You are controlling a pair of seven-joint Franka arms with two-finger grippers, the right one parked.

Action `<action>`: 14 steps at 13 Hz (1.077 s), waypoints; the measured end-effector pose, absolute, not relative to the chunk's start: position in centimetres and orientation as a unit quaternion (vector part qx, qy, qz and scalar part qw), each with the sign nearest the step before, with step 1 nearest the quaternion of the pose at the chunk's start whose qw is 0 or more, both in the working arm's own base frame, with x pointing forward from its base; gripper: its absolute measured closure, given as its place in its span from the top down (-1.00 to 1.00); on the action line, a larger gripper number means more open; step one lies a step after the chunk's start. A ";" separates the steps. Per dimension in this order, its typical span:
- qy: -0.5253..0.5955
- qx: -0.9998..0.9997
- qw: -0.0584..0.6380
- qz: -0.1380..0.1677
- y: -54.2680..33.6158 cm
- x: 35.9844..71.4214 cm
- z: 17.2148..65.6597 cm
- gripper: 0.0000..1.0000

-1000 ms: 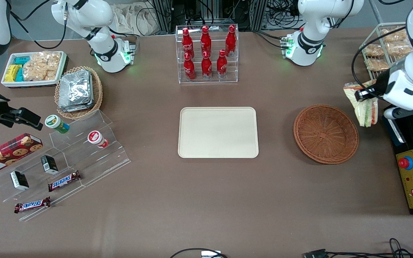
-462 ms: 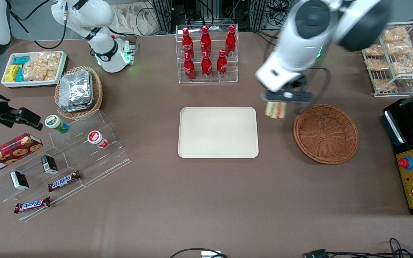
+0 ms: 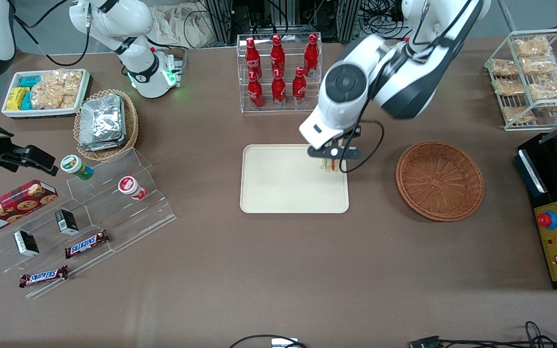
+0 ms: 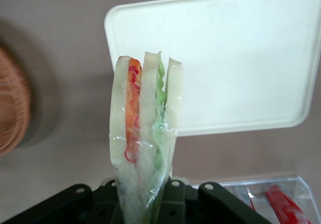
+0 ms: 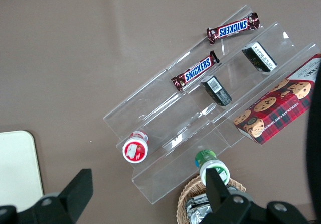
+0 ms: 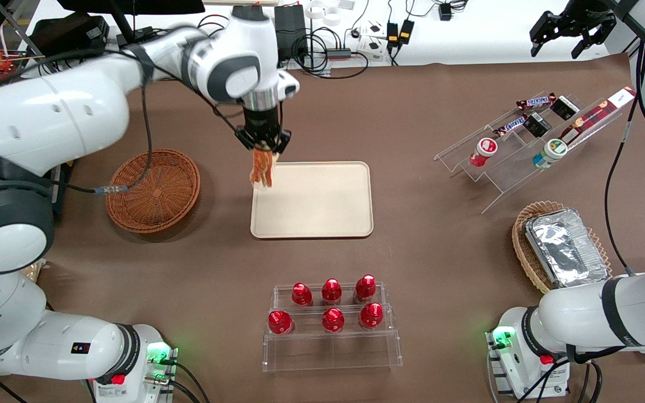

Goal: Place sandwich from basket to tray
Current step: 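Carry the held sandwich over the cream tray with the left gripper, then lower the sandwich onto the tray and open the left gripper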

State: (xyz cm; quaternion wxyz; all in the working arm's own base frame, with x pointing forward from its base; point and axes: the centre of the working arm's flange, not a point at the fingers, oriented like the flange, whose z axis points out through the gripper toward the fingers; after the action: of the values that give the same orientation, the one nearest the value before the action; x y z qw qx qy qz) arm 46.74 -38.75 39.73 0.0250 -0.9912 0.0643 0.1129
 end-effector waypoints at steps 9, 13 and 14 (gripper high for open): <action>0.008 -0.994 0.045 0.098 -38.6 46.3 22.9 -0.59; 0.002 -0.994 0.045 0.097 -38.1 46.7 22.1 -0.13; 0.000 -0.994 0.045 0.097 -38.0 46.9 22.2 0.09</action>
State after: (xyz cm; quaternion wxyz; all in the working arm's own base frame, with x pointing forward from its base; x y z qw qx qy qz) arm 46.89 -38.00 22.20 0.0445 -0.9943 -0.0002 0.0965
